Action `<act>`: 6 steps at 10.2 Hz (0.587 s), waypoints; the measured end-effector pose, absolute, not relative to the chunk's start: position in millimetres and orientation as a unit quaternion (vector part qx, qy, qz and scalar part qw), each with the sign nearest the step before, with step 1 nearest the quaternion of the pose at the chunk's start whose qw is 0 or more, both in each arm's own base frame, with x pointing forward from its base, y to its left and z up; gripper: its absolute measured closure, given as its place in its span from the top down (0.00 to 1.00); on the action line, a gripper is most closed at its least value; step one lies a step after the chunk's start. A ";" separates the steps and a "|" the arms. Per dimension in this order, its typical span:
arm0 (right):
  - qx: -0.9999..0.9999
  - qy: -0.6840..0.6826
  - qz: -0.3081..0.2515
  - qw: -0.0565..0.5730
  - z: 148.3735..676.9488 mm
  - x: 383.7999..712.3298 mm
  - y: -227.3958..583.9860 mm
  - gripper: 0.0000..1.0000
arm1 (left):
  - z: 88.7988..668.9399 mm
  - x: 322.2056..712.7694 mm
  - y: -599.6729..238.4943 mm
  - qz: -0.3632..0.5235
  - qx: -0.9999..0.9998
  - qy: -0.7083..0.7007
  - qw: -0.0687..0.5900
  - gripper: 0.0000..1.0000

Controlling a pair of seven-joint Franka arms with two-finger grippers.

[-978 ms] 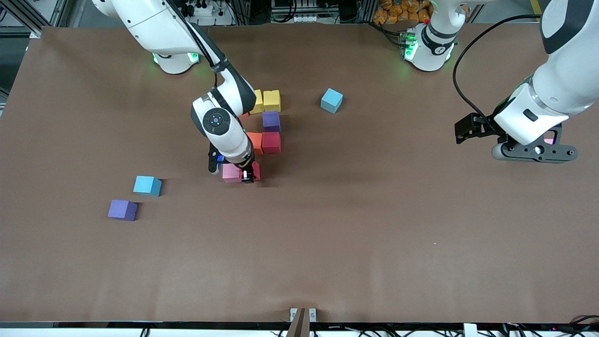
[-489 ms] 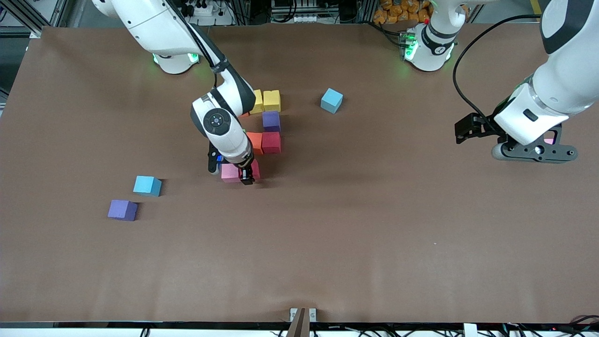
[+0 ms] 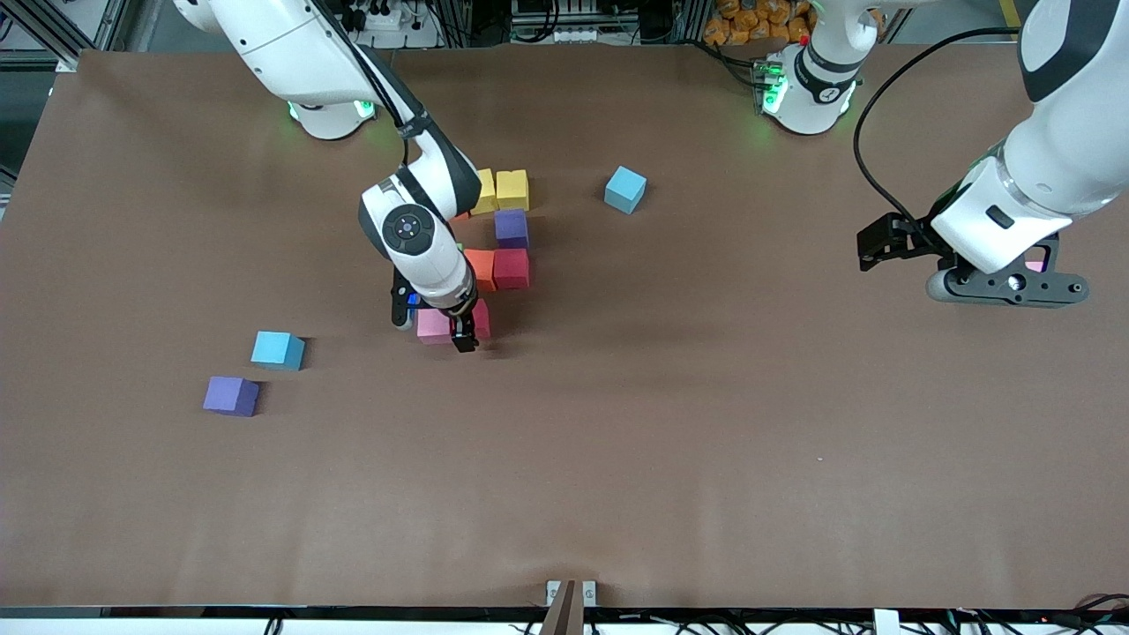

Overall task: Form number 2 with 11 blocks
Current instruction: 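Open the right gripper to release the red cube and lift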

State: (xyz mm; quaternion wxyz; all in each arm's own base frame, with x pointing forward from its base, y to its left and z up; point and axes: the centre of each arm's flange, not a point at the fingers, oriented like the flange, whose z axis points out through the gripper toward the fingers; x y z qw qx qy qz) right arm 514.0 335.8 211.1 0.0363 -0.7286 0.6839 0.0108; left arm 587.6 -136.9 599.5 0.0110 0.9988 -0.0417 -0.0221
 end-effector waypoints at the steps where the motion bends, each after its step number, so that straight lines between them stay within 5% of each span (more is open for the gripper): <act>1: -0.728 0.684 0.011 0.037 212.1 514.6 336.4 1.00 | 599.5 587.6 -136.9 -0.022 0.999 -0.042 0.011 1.00; 6: -0.725 0.688 0.019 0.011 211.8 509.7 340.2 1.00 | 599.5 587.5 -137.0 -0.022 0.999 -0.042 0.011 1.00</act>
